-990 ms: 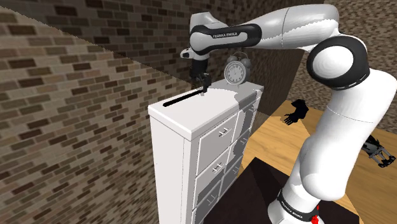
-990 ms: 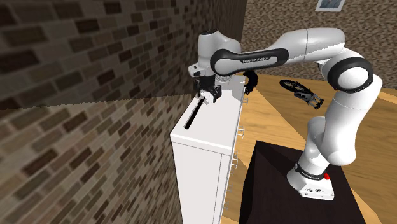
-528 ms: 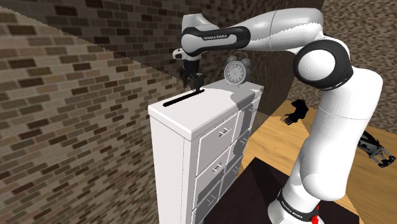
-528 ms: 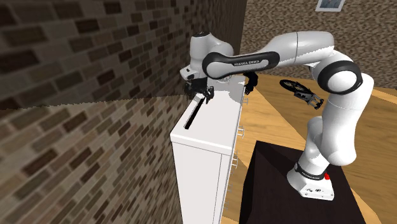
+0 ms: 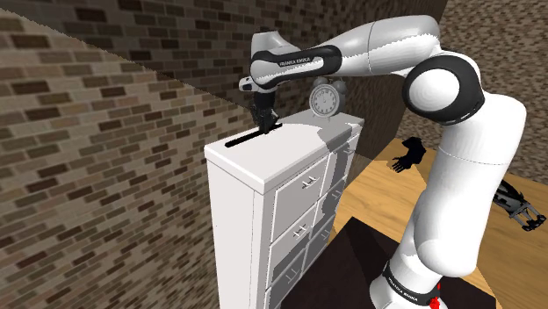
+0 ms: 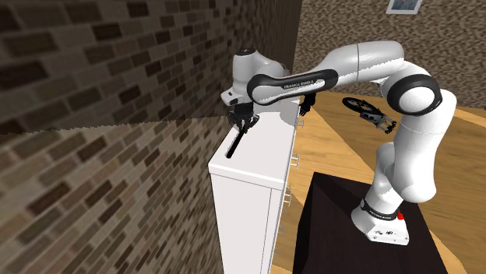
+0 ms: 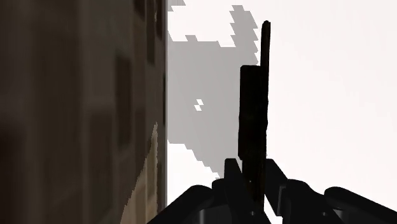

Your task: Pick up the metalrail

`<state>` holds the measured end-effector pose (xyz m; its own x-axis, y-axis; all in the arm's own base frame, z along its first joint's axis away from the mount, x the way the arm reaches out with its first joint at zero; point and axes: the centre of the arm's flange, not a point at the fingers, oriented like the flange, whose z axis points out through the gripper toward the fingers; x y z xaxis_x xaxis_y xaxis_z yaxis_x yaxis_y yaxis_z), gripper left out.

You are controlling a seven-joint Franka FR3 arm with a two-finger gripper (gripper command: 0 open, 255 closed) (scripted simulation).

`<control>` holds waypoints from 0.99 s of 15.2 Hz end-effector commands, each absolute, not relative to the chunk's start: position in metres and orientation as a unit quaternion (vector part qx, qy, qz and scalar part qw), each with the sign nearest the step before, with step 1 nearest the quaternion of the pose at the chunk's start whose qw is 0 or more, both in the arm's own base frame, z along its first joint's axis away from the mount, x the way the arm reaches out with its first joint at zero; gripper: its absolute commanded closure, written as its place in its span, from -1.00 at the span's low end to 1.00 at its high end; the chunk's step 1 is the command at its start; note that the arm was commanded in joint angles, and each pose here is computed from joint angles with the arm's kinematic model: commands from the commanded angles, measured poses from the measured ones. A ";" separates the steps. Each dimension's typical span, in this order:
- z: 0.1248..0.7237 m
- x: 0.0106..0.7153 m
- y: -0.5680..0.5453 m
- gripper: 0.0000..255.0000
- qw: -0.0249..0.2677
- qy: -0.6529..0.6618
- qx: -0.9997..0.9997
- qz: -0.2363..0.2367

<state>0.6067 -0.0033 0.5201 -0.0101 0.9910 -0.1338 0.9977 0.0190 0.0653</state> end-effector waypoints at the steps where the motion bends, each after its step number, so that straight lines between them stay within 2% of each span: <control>1: 0.516 0.607 -0.005 1.00 0.069 0.710 0.700 -0.027; 7: 0.517 0.608 0.004 1.00 0.069 0.710 0.700 -0.027; 15: 0.560 0.608 0.004 1.00 0.069 0.710 0.700 -0.027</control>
